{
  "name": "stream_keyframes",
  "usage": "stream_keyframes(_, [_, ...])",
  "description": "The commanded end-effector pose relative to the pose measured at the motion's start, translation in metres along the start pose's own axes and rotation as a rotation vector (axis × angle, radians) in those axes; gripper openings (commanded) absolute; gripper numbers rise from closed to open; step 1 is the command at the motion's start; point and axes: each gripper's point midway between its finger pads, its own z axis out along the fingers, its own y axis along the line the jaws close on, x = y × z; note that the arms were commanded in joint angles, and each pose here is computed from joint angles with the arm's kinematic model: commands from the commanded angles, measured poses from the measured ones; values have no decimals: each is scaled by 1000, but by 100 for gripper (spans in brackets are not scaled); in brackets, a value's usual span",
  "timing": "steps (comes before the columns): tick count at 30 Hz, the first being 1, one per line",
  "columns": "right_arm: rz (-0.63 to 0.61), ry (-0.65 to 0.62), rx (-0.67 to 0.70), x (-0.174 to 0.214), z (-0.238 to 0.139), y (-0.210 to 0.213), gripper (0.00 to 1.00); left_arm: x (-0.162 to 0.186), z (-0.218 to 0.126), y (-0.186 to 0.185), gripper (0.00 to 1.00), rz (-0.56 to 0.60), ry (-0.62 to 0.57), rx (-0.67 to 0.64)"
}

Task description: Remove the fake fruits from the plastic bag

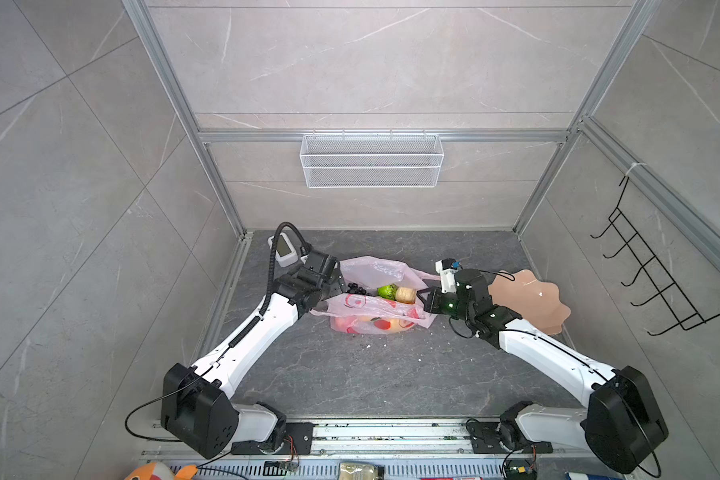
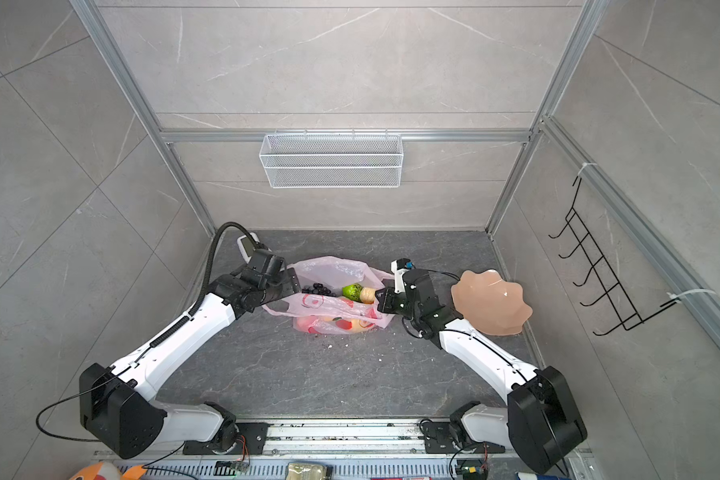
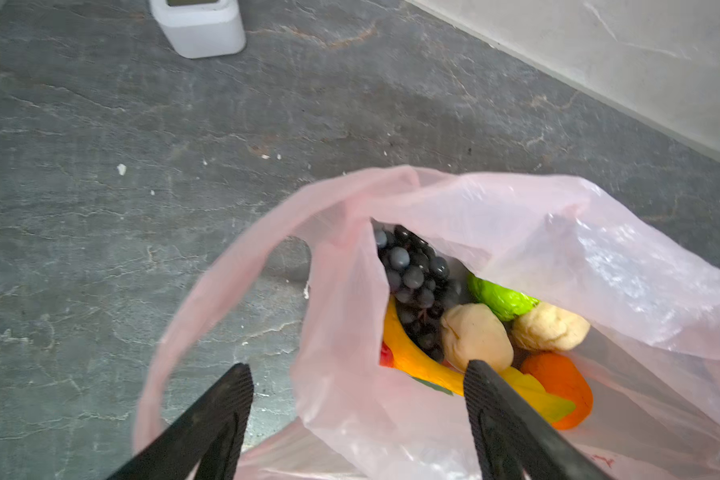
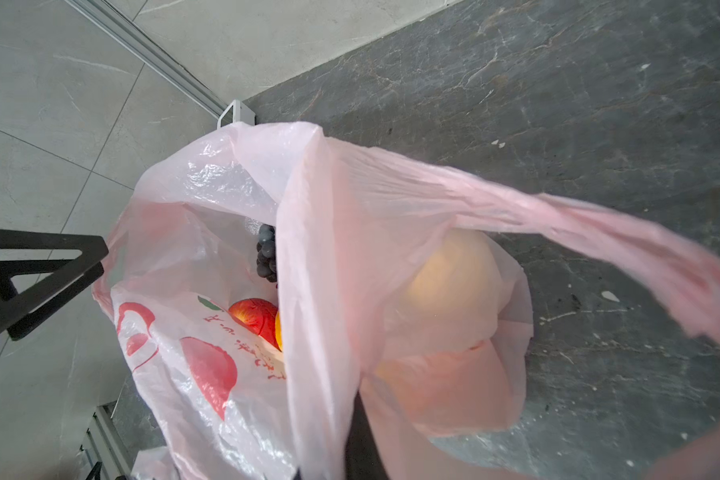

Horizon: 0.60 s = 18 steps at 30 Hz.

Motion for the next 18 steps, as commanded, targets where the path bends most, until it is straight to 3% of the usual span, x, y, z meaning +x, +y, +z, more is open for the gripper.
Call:
stream_keyframes(1, [-40,-29,39,-2,-7,-2,0,7,13,-3,87,-31,44,-28])
stream_keyframes(4, [-7,-41,42,-4,-9,-2,0,20,28,1,81,-33,79,-56])
stream_keyframes(7, [74,-49,14,-9,-10,-5,0,30,37,5,57,-23,65,-20])
stream_keyframes(11, [313,-82,-113,-25,-4,-30,0,48,44,18,26,-2,24,81])
stream_keyframes(14, [434,-103,-202,-35,3,-48,0,61,52,48,10,-67,-7,161])
stream_keyframes(16, [517,-123,-236,-40,10,-65,0,68,61,76,2,-170,-17,208])
stream_keyframes(18, [578,-131,-283,-44,16,-73,0,71,66,85,0,-214,-24,265])
